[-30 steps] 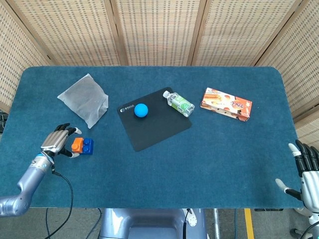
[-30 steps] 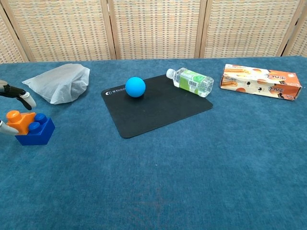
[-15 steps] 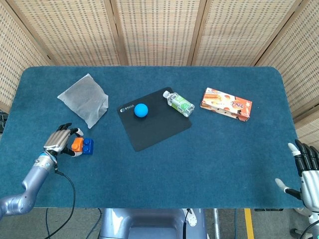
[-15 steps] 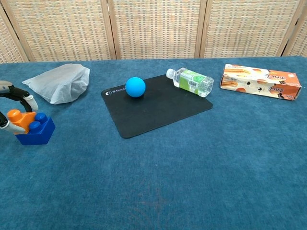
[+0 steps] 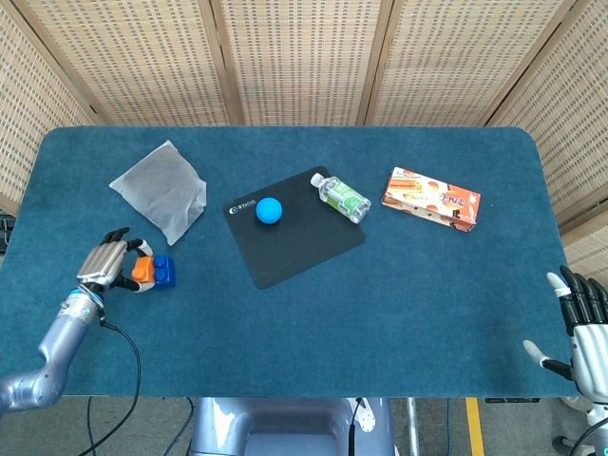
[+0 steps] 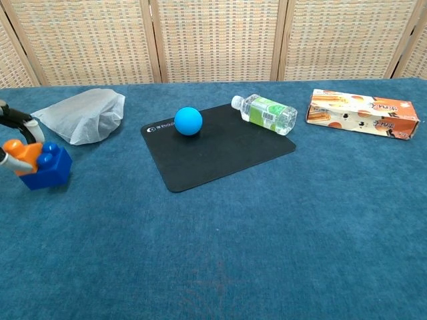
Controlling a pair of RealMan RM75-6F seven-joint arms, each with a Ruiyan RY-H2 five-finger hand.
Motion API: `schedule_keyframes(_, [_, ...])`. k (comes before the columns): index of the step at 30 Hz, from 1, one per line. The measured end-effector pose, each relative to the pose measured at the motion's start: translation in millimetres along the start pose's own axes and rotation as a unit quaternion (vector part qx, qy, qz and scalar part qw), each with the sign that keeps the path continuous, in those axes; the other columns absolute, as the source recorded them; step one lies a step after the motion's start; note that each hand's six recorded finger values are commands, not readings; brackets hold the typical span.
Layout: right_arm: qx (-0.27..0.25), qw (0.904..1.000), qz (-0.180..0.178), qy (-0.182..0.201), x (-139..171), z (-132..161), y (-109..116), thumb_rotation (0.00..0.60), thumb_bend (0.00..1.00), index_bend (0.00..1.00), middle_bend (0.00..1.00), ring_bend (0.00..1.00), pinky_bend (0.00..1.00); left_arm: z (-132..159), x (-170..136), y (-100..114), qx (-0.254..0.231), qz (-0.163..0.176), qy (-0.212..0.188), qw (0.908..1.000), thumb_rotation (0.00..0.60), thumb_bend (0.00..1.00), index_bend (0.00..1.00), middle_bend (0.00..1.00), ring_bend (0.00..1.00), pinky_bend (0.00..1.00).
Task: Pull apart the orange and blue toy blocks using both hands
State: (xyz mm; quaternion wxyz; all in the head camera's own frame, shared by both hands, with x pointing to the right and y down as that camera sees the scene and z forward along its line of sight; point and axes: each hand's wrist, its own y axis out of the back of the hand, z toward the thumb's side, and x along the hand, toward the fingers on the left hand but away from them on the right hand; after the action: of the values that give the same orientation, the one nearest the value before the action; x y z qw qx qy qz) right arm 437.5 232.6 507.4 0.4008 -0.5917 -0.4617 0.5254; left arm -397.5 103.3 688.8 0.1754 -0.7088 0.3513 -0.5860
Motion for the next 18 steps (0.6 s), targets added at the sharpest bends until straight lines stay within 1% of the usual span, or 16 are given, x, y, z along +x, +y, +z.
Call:
schedule_keyframes(4, [0.001, 1.0, 0.001, -0.001, -0.2, 0.0, -0.5, 0.6, 0.0, 0.0, 0.0, 0.0, 0.0, 4.2, -4.1, 14.8, -0.065, 0.022, -0.015, 0.9975, 0.6, 0.23, 0.48, 0.51, 0.0, 0.0])
schedule_keyframes(6, [0.003, 1.0, 0.002, -0.002, -0.8, 0.3, -1.3, 0.6, 0.0, 0.0, 0.0, 0.0, 0.0, 8.1, -6.3, 23.3, -0.119, 0.035, -0.029, 0.9919, 0.6, 0.23, 0.48, 0.51, 0.0, 0.0])
schedule_keyframes(7, [0.004, 1.0, 0.002, -0.002, -1.3, 0.5, -1.7, 0.6, 0.0, 0.0, 0.0, 0.0, 0.0, 10.0, -7.3, 26.7, -0.145, 0.04, -0.036, 0.9879, 0.6, 0.23, 0.48, 0.51, 0.0, 0.0])
schedule_keyframes(10, [0.004, 1.0, 0.003, 0.0, -3.9, 1.5, -2.4, 0.6, 0.0, 0.0, 0.0, 0.0, 0.0, 17.2, -10.1, 37.1, -0.245, 0.05, -0.063, 0.9662, 0.6, 0.23, 0.48, 0.51, 0.0, 0.0])
schedule_keyframes(11, [0.003, 1.0, 0.003, 0.001, -5.4, 2.1, -2.7, 0.6, 0.0, 0.0, 0.0, 0.0, 0.0, 20.5, -11.0, 40.8, -0.288, 0.05, -0.074, 0.9535, 0.6, 0.23, 0.48, 0.51, 0.0, 0.0])
schedule_keyframes(13, [0.0, 1.0, 0.007, 0.006, -7.7, 3.4, -3.6, 0.6, 0.0, 0.0, 0.0, 0.0, 0.0, 26.3, -12.0, 45.9, -0.353, 0.048, -0.092, 0.9299, 0.6, 0.24, 0.48, 0.51, 0.0, 0.0])
schedule_keyframes(14, [-0.003, 0.9999, 0.01, 0.011, -9.7, 4.4, -3.9, 0.6, 0.0, 0.0, 0.0, 0.0, 0.0, 30.7, -12.4, 49.1, -0.394, 0.044, -0.105, 0.9119, 0.6, 0.24, 0.48, 0.51, 0.0, 0.0])
schedule_keyframes(16, [-0.009, 0.9996, 0.015, 0.02, -14.2, 6.4, -4.0, 0.6, 0.0, 0.0, 0.0, 0.0, 0.0, 38.1, -12.4, 53.4, -0.451, 0.036, -0.124, 0.8832, 0.6, 0.24, 0.48, 0.51, 0.0, 0.0])
schedule_keyframes(17, [-0.013, 0.9993, 0.017, 0.03, -19.1, 8.5, -3.7, 0.6, 0.0, 0.0, 0.0, 0.0, 0.0, 44.3, -11.9, 55.5, -0.485, 0.028, -0.136, 0.8636, 0.6, 0.24, 0.48, 0.51, 0.0, 0.0])
schedule_keyframes(18, [-0.017, 0.9989, 0.017, 0.04, -24.1, 11.0, -3.0, 0.6, 0.0, 0.0, 0.0, 0.0, 0.0, 50.1, -11.1, 56.4, -0.509, 0.02, -0.145, 0.8485, 0.6, 0.24, 0.48, 0.51, 0.0, 0.0])
